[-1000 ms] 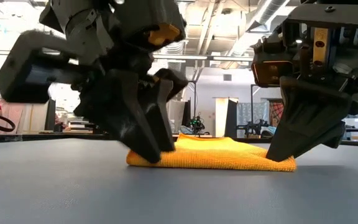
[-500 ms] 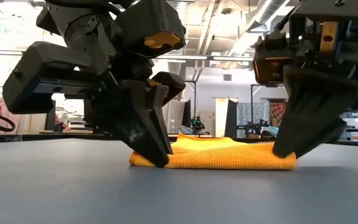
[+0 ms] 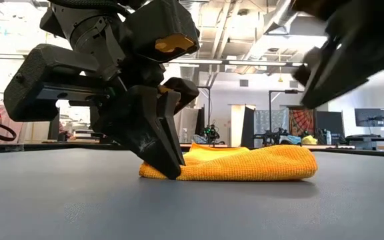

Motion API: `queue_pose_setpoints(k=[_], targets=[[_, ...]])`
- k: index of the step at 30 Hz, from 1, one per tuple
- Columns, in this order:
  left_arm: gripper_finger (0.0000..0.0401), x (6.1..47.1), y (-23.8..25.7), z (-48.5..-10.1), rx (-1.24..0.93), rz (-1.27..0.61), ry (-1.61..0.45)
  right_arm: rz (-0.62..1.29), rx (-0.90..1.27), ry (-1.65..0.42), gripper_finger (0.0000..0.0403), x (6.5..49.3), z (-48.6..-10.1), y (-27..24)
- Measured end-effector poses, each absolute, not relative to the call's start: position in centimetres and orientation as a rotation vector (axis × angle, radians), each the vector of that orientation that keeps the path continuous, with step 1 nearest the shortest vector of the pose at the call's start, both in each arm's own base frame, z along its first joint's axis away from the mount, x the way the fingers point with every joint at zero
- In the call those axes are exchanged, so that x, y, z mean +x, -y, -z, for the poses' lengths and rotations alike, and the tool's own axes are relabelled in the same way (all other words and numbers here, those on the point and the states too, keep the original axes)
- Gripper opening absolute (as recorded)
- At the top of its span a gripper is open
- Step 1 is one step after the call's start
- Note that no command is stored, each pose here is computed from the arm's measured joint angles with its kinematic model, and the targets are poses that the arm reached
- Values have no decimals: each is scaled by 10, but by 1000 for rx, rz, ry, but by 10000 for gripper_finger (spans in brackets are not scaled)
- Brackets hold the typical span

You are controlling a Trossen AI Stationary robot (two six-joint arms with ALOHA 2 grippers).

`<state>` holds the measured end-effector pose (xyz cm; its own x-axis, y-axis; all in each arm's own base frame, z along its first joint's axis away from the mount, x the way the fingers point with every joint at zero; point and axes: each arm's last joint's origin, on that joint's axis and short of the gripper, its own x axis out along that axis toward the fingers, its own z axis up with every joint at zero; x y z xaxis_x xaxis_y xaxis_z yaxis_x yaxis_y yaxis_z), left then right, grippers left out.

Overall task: Roll towel into tight, uniform cylinder
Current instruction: Roll the orange towel

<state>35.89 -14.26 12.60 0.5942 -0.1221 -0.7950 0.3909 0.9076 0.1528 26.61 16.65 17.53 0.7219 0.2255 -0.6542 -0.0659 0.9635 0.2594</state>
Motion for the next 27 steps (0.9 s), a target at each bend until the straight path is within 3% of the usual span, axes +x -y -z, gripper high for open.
queue_pose_setpoints(k=[5,8,27], targets=[[0,359,143,-126,325,303,-888,-400,-337,-688,137,260,-169,-178],[0,359,143,-126,316,299,-886,-438,-520,-647,137,262,-167,-179],[0,360,139,-126,276,298,-895,-465,-774,-703,137,287,-132,-179]])
